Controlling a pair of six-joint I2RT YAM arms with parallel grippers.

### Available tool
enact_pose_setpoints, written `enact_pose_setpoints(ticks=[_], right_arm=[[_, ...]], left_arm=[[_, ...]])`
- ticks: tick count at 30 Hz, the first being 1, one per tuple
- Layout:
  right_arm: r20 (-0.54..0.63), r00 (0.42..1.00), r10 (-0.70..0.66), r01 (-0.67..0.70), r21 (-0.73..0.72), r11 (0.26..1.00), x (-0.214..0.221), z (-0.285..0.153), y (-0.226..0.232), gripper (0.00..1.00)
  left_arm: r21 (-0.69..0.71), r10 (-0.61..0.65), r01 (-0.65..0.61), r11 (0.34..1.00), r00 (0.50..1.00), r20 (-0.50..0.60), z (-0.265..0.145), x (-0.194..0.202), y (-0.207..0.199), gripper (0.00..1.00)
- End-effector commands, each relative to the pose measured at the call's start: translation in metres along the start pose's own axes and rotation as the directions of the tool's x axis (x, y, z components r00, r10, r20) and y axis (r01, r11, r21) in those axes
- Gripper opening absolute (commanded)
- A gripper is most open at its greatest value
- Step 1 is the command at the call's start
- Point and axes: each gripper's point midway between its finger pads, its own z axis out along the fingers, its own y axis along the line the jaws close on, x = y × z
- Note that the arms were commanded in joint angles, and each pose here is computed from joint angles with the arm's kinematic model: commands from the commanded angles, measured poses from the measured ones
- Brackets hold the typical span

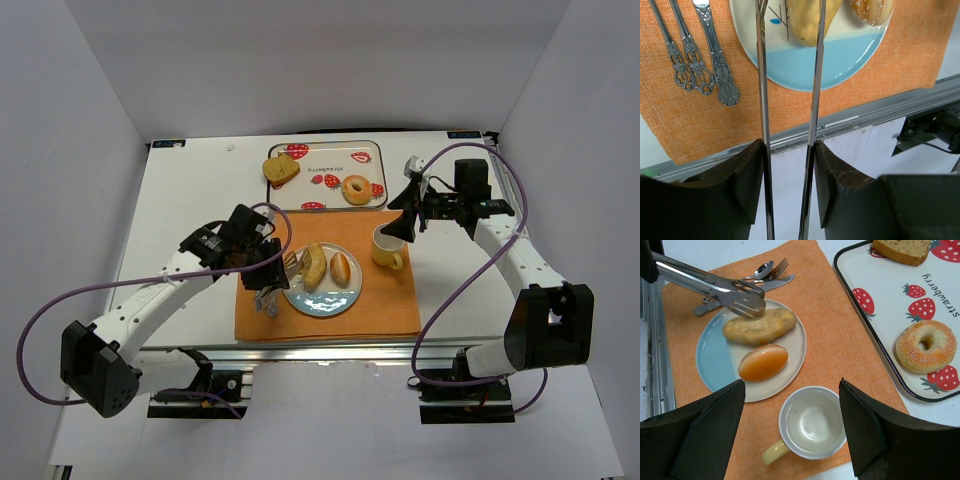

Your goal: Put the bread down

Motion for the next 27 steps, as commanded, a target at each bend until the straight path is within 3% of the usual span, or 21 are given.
enact_pose_setpoints(ticks=[1,16,19,20,22,24,27], right_arm=[[0.028,0.999,-0.040,0.041,-0.006,0.999,-0.018,-0.005,0.004,0.80],[0.029,0.998,-0.048,0.048,-0.009,0.999,-0.018,-0.007,0.006,0.80],[0.023,0.998,-0.065,0.066,-0.013,0.998,-0.016,-0.007,0.008,0.80],[0.022,0.997,-0.077,0.078,-0.016,0.997,-0.015,-0.006,0.009,0.80],[0.011,0.995,-0.095,0.095,-0.025,0.995,-0.012,-0.004,0.012,0.80],[-0.002,0.993,-0.122,0.122,-0.043,0.992,-0.010,-0.001,0.018,0.79],[-0.011,0.990,-0.144,0.143,-0.062,0.988,-0.008,0.002,0.025,0.79]], left_arm=[[0.054,-0.011,0.006,0.999,0.995,0.097,-0.017,-0.017,-0.014,0.52],[0.032,-0.067,0.061,0.998,0.964,0.258,-0.049,-0.056,-0.002,0.48],[-0.058,-0.071,0.094,0.994,0.946,0.315,-0.052,-0.072,0.026,0.38],[-0.111,-0.044,0.086,0.990,0.941,0.336,-0.051,-0.077,0.042,0.29],[-0.192,-0.072,0.152,0.970,0.926,0.371,-0.041,-0.089,0.083,0.22],[-0.237,-0.018,0.137,0.962,0.896,0.444,-0.041,-0.114,0.111,0.11],[-0.342,0.163,0.026,0.939,0.842,0.514,-0.033,-0.143,0.139,0.07]])
